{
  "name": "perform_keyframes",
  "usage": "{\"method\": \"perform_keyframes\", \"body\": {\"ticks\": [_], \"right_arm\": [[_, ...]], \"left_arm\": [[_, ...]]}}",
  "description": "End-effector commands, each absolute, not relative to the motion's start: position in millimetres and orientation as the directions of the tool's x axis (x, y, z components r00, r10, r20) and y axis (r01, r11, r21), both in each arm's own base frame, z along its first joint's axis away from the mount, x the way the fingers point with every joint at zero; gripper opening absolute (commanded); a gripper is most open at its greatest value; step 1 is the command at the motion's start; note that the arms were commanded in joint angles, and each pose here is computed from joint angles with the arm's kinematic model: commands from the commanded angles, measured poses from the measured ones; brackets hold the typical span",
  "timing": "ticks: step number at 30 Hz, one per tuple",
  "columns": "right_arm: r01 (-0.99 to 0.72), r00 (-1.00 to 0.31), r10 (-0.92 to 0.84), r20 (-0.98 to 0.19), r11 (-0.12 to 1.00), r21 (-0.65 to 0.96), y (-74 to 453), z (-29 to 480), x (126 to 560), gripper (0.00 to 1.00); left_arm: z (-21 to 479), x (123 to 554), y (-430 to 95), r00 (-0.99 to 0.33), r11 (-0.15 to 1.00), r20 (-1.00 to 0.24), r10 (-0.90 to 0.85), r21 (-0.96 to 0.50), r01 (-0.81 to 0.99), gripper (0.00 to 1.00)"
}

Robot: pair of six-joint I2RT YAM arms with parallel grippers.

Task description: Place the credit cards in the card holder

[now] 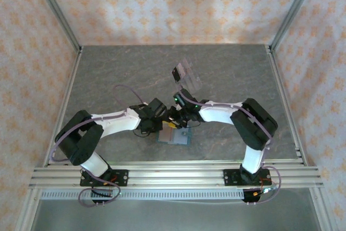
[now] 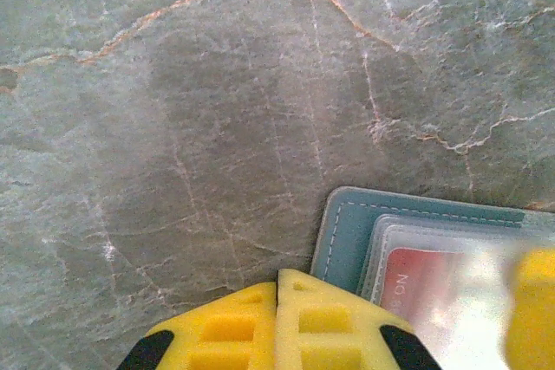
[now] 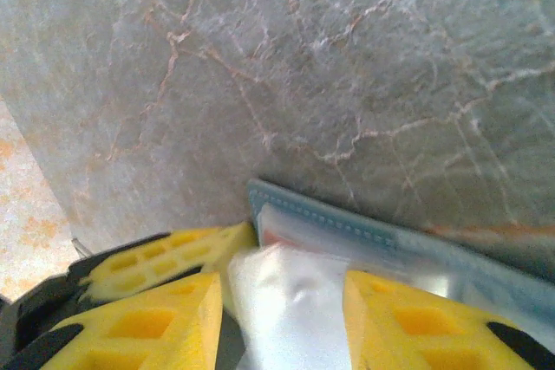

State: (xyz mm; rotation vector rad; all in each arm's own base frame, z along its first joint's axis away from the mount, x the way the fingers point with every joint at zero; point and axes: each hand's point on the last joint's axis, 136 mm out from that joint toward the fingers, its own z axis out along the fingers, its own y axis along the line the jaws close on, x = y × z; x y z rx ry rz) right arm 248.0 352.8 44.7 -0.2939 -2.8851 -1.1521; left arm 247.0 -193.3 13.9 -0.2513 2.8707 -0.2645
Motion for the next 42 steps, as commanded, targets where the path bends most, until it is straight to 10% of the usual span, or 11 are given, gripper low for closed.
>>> {"method": "perform_keyframes", "body": {"ticks": [1, 27, 42], "right_arm": [[0.191, -0.980, 0.173, 0.099, 0.668, 0.720, 369, 41, 250, 0.43], [0.028, -0.996, 0.079, -0.052, 0.773, 0.633, 333, 94, 238, 0.52], [0.033, -0.999, 0.010, 0.050, 0.866, 0.498, 290, 44, 161, 0.01]], "left_arm": [[2, 242, -206, -0.959, 0.963, -0.223, -0.177, -0.242, -0.121, 0.05], [71, 248, -189, -0.936, 0.954, -0.315, -0.159, -0.294, -0.063, 0.38], [43, 253, -217, -0.963, 0.974, -0.266, -0.044, -0.226, 0.018, 0.39]]}}
